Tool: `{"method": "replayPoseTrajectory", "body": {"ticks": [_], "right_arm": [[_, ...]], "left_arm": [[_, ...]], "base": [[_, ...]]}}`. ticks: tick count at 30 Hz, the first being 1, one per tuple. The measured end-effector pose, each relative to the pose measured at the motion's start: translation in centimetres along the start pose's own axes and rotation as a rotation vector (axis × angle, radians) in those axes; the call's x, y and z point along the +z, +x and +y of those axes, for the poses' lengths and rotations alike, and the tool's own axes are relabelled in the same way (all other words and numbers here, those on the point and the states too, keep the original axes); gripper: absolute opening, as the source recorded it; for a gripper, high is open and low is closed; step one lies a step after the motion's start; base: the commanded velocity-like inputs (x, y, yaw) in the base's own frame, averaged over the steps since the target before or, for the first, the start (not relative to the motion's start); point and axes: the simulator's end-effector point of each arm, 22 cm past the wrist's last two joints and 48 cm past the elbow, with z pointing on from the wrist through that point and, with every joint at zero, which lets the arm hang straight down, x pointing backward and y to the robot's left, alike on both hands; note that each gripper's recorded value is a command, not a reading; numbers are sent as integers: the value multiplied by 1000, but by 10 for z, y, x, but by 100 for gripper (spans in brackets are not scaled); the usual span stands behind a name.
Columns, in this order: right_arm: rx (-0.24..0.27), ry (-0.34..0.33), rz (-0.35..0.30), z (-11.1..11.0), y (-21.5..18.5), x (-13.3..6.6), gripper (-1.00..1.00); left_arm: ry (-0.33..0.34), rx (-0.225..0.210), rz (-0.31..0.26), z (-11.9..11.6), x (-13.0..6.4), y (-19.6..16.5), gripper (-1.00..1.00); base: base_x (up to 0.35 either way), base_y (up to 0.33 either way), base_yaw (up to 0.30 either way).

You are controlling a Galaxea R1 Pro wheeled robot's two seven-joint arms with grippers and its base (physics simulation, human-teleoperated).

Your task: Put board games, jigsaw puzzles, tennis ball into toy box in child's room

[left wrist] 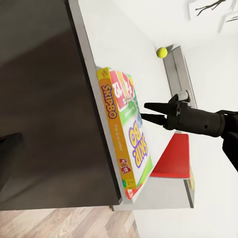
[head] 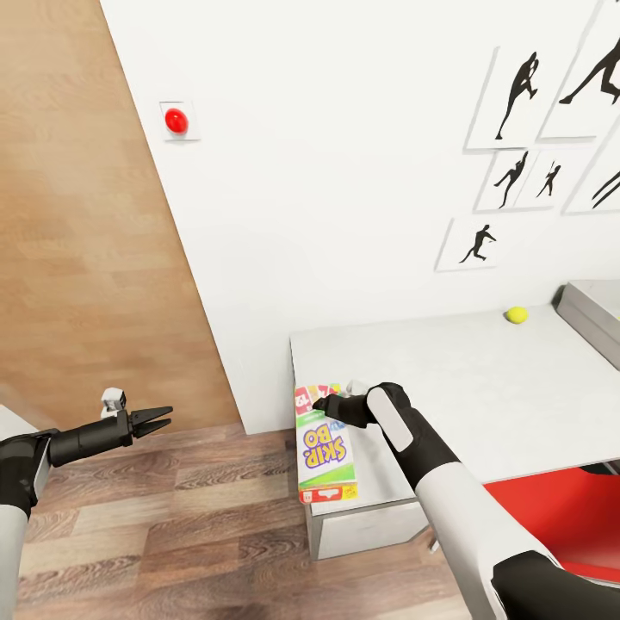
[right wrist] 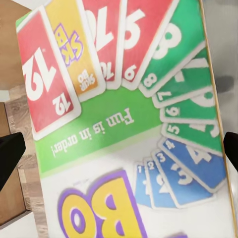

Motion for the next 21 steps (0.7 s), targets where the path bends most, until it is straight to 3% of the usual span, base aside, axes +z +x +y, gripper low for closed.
{"method": "replayPoseTrajectory", "body": {"ticks": [21], "right_arm": [[0,0,0,0,0,0,100]], "left_arm": [[12,-4,2,-2,6,3,100]], "base": [[0,23,0]]}}
